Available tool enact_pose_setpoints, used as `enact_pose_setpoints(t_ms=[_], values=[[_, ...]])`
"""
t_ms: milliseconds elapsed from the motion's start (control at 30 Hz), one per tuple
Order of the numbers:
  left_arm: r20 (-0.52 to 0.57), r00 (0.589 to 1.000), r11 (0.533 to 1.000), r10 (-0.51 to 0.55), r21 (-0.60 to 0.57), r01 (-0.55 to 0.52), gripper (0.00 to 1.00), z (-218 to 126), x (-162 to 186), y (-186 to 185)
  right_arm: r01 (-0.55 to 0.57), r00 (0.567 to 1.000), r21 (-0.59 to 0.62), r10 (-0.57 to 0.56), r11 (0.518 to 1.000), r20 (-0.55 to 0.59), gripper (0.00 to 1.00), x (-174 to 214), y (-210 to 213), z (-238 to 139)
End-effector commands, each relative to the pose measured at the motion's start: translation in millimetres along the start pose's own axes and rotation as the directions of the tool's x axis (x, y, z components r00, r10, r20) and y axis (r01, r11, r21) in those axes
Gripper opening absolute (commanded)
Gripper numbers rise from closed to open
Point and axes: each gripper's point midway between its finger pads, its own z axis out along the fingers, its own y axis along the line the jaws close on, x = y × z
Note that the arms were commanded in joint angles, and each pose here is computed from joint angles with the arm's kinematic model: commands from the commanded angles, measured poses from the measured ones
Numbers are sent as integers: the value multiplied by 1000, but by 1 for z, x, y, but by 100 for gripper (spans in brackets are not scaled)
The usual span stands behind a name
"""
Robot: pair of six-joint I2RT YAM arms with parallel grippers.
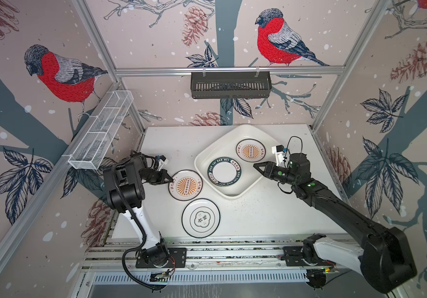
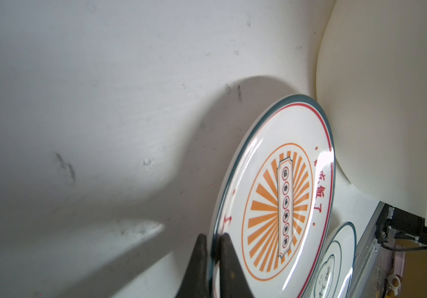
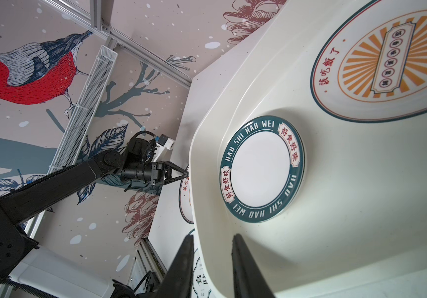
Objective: Place the plates into the plastic bin on the countertop
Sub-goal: 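Lower the left gripper onto the sunburst plate's rim and close it, then tilt the sunburst plate up on edge with the left gripper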
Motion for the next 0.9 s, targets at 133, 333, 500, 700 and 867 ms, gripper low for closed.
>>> enact_pose_setpoints(t_ms=[133, 333, 500, 700, 867], values=[[24, 1000, 999, 12, -42, -11, 0, -19, -7, 10, 20, 1000, -20, -19, 1000, 21, 28, -6, 5, 1], [69, 998, 1000, 14, -18, -13, 0, -36, -18, -5, 22, 1000, -24, -22, 999, 20, 28, -6, 5, 1], [107, 994, 1000, 2, 0, -2, 0, -45, -25, -15, 24, 1000, -26, -23, 999, 19, 28, -5, 5, 1], [138, 990, 1000, -25, 18, 23, 0, -52, -29, -21, 25, 1000, -29, -24, 999, 18, 28, -4, 5, -1], [154, 987, 999, -41, 22, 38, 0, -57, -31, -21, 23, 999, -30, -23, 999, 23, 27, -4, 4, -3]])
